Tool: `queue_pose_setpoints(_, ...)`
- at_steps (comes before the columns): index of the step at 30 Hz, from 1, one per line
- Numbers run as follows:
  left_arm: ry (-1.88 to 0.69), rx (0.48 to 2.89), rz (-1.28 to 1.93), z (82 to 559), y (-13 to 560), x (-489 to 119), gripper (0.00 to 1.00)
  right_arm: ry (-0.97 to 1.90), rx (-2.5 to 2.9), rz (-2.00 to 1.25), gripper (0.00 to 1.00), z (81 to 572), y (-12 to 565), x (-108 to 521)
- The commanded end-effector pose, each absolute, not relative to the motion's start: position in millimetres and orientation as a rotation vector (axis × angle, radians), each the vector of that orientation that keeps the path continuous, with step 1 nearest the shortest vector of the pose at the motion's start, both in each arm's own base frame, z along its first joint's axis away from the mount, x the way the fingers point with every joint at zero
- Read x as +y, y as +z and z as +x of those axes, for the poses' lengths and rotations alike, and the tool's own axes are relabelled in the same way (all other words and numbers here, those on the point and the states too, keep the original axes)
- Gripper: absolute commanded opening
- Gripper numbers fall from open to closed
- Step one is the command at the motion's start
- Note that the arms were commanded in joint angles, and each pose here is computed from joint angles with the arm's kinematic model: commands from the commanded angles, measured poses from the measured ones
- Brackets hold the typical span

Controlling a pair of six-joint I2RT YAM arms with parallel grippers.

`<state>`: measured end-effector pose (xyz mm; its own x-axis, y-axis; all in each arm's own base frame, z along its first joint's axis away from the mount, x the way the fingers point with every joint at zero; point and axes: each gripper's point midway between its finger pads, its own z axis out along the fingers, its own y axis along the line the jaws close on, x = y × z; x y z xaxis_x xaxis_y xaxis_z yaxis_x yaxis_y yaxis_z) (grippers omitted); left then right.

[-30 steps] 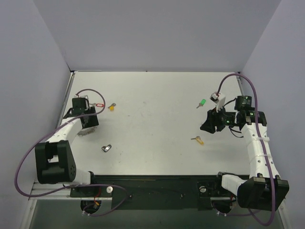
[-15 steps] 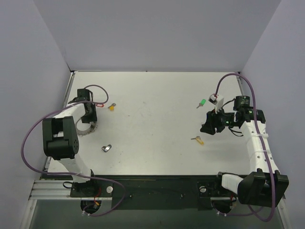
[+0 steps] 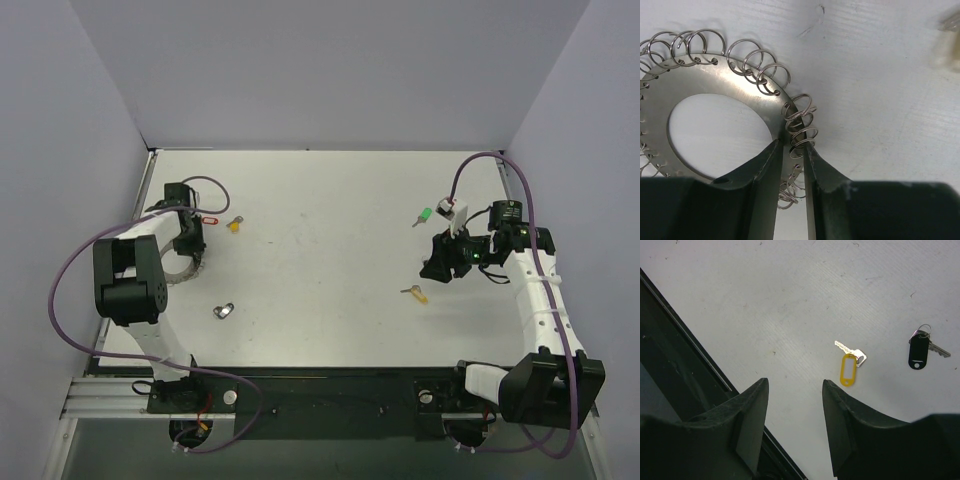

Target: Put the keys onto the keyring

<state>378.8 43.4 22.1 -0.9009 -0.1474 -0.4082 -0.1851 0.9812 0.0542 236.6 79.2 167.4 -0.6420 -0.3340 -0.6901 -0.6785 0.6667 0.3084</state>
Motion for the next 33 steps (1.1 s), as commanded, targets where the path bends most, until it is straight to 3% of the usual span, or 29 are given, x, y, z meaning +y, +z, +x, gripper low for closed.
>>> queue_pose_setpoints(1, 0.091, 2.700, -0.225, 389, 29, 41, 0.30, 0.778, 2.282, -0.800, 0.43, 232, 169, 82)
queue_pose_setpoints(11, 0.074, 2.692, -0.233, 386, 35, 38, 0.03, 0.770, 2.285, -0.802, 0.43, 232, 168, 81)
queue_pose_setpoints(33, 0.144, 2.234, -0.169, 391, 160, 40, 0.00, 0.772, 2.296, -0.801, 0.43, 233, 165, 80)
